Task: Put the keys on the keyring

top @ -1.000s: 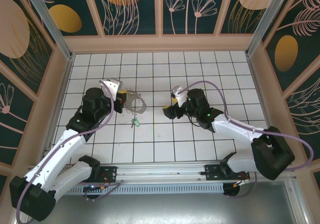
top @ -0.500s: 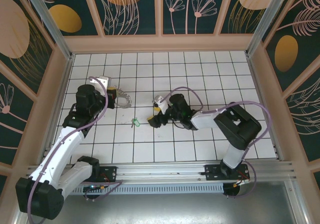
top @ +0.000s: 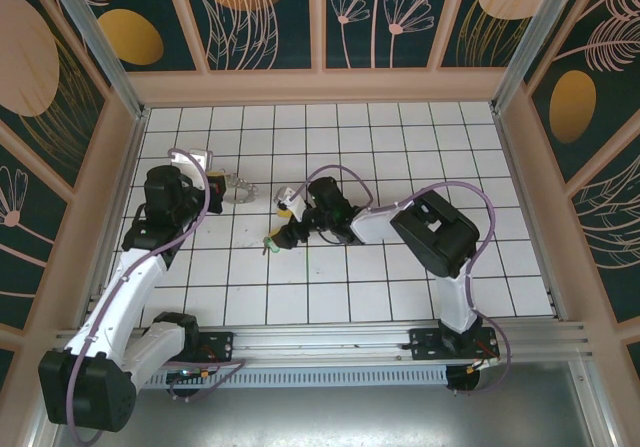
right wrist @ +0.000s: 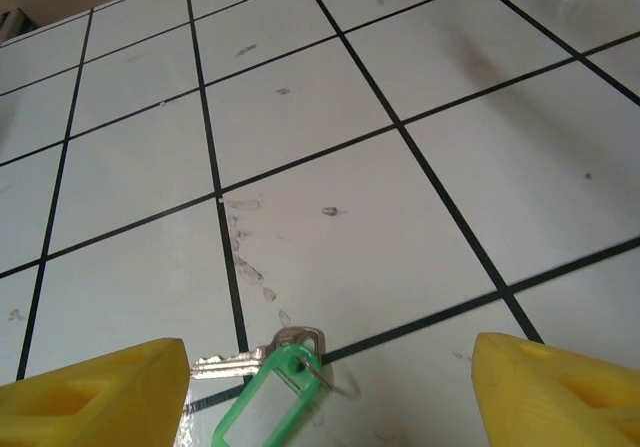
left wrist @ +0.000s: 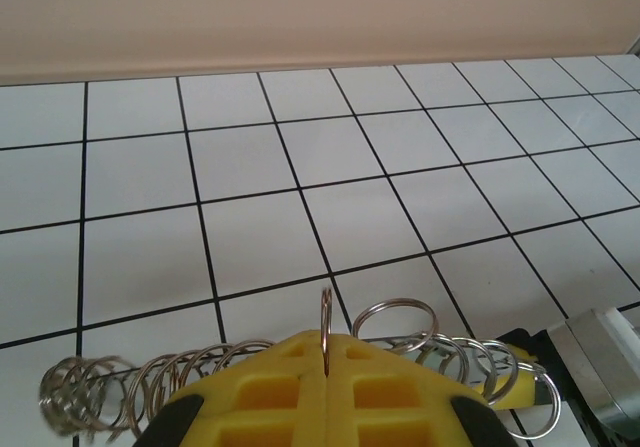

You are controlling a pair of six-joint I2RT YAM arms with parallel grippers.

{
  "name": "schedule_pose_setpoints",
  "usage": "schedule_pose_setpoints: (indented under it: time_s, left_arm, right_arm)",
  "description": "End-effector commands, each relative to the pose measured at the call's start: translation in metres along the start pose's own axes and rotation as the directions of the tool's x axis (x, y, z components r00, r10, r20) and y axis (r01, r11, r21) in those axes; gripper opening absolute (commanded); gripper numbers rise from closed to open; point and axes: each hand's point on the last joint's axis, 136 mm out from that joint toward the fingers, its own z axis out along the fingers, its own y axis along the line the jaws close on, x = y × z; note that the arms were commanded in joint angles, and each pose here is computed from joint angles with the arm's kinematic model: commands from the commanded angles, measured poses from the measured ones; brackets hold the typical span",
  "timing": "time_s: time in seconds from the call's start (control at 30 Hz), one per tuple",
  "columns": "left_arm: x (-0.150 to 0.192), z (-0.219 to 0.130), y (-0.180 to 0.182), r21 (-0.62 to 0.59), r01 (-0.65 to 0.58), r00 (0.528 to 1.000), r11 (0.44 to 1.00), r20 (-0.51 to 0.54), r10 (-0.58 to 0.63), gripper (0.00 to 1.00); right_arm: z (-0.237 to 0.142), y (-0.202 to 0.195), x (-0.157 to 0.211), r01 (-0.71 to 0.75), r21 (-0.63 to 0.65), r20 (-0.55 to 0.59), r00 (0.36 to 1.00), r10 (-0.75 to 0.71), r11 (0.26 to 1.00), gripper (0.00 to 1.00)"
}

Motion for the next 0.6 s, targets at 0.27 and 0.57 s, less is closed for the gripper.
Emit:
schedule_pose_setpoints:
  time_s: [0.27, 0.57]
  left_arm:
    - [-0.025, -0.01, -0.005, 0.032, -0.007, 0.996, 0.999, 0.092, 0.004, 0.0]
    - [-0.023, -0.011, -0.004, 0.031, -0.013, 0.996, 0.999, 0.088, 0.01, 0.0]
  right_arm:
    - [0.023, 0.015, 0.02, 0.063, -0.12, -0.106, 0.991, -0.076, 0.991, 0.69]
    - [0.032, 0.012, 0.033, 0.077, -0.12, -0.141, 0.986, -0.094, 0.99, 0.59]
